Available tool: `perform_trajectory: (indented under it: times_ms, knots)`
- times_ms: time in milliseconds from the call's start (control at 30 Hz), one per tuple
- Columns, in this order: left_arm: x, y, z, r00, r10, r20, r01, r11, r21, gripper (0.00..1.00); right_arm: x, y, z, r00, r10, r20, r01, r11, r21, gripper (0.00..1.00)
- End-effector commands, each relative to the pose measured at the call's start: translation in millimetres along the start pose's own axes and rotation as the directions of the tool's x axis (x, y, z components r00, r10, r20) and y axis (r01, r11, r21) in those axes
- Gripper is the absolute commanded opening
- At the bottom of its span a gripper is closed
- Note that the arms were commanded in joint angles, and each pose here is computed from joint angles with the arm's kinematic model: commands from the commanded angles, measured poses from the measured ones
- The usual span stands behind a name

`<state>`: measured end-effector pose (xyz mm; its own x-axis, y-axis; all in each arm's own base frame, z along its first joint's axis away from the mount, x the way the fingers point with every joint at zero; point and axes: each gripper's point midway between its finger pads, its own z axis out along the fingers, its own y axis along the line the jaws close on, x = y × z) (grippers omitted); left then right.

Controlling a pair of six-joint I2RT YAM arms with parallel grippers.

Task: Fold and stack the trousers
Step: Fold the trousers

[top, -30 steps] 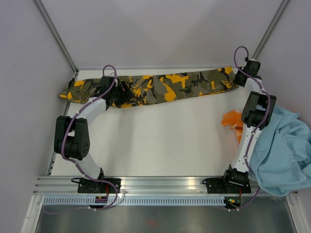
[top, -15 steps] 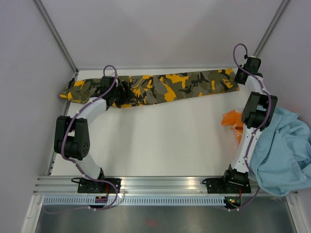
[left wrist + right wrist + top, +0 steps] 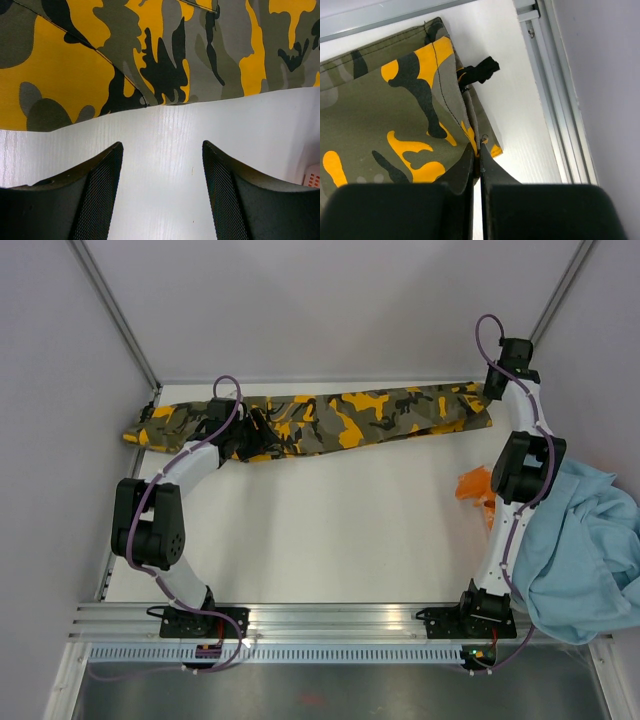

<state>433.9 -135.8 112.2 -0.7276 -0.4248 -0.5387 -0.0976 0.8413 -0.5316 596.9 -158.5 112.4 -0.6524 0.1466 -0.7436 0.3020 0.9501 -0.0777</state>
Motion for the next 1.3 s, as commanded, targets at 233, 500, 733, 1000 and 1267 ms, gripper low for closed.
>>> perform_trajectory:
  times_ms: [233,500,733,1000,1267]
  knots:
    - [-5.0,-11.0,-3.5,1.000,0.009,0.006,-0.010,1.000,0.030,0.70,47.9,-21.5,-0.6,0.981,-0.008,-0.193,0.025,0.996,0.086,0.24]
    - [-7.5,3.1,-2.6,0.999,-0.036,0.009,0.036,0.998,-0.060,0.71,20.4,8.8,-30.3,0.989,0.028,-0.144,-0.041,0.995,-0.091,0.88]
    - [-20.2,12.7,-8.2,0.995,-0.088,0.046,0.092,0.992,-0.085,0.72,-21.1,33.1,-59.1,0.998,0.057,0.015,-0.052,0.974,-0.219,0.89]
    - [-29.0,15.4,-15.1,0.992,-0.111,0.068,0.115,0.991,-0.062,0.72,-40.3,23.0,4.4,0.992,0.029,0.125,-0.012,0.991,-0.134,0.78]
    - [-31.7,19.2,-12.8,0.992,-0.096,0.079,0.102,0.991,-0.083,0.72,-25.6,23.2,59.7,0.987,0.034,0.160,-0.017,0.994,-0.105,0.76]
